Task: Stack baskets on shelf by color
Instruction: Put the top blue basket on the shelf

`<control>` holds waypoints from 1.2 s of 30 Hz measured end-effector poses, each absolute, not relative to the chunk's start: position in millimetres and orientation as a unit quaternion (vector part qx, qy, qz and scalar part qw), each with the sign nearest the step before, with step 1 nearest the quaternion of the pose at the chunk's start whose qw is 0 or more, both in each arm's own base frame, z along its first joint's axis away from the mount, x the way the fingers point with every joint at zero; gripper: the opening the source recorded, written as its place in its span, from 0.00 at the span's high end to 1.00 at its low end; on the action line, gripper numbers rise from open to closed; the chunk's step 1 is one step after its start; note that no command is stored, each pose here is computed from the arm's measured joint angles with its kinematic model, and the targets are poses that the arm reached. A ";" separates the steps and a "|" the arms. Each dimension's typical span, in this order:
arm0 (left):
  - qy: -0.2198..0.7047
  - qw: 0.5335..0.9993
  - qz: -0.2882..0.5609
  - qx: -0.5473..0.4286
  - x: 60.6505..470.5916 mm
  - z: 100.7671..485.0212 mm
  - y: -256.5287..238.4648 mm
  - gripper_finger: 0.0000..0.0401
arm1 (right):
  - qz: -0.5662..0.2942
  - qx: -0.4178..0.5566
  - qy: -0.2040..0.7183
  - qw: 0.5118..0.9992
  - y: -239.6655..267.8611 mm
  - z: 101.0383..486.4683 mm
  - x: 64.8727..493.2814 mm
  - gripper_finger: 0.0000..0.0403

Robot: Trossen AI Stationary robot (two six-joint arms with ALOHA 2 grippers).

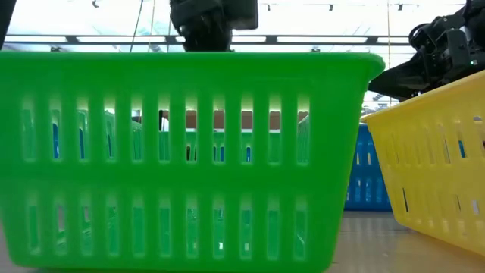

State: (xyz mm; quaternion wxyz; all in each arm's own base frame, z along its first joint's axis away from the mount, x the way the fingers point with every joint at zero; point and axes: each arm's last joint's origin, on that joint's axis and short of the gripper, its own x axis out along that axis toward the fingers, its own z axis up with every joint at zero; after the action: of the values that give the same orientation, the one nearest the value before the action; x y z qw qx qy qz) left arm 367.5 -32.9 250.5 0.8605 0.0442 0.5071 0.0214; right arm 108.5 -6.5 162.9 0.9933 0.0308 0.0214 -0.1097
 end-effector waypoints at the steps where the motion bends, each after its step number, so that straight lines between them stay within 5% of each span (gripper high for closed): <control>1: 0.500 0.865 0.024 0.039 368.7 249.7 -33.0 0.73 | -0.110 0.034 0.022 0.993 -6.5 162.8 108.4 0.59; 21: 0.569 0.820 0.059 0.007 396.5 173.0 -23.6 0.53 | -0.110 0.049 0.044 0.992 -6.4 158.2 109.2 0.59; 30: 0.560 0.826 0.045 0.040 402.9 187.8 -32.1 0.57 | -0.110 0.049 0.046 0.992 -6.4 157.9 109.3 0.59; 36: 0.531 0.822 0.074 0.191 411.3 220.7 -41.7 0.56 | -0.110 0.049 0.046 0.992 -6.4 157.9 109.3 0.59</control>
State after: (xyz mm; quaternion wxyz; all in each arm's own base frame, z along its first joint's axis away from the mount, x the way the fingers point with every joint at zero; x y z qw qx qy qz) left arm 411.3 -41.7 220.7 0.8221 0.1913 0.5311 0.0737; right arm 109.3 -6.4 157.9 0.9916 0.0495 0.0458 -0.1105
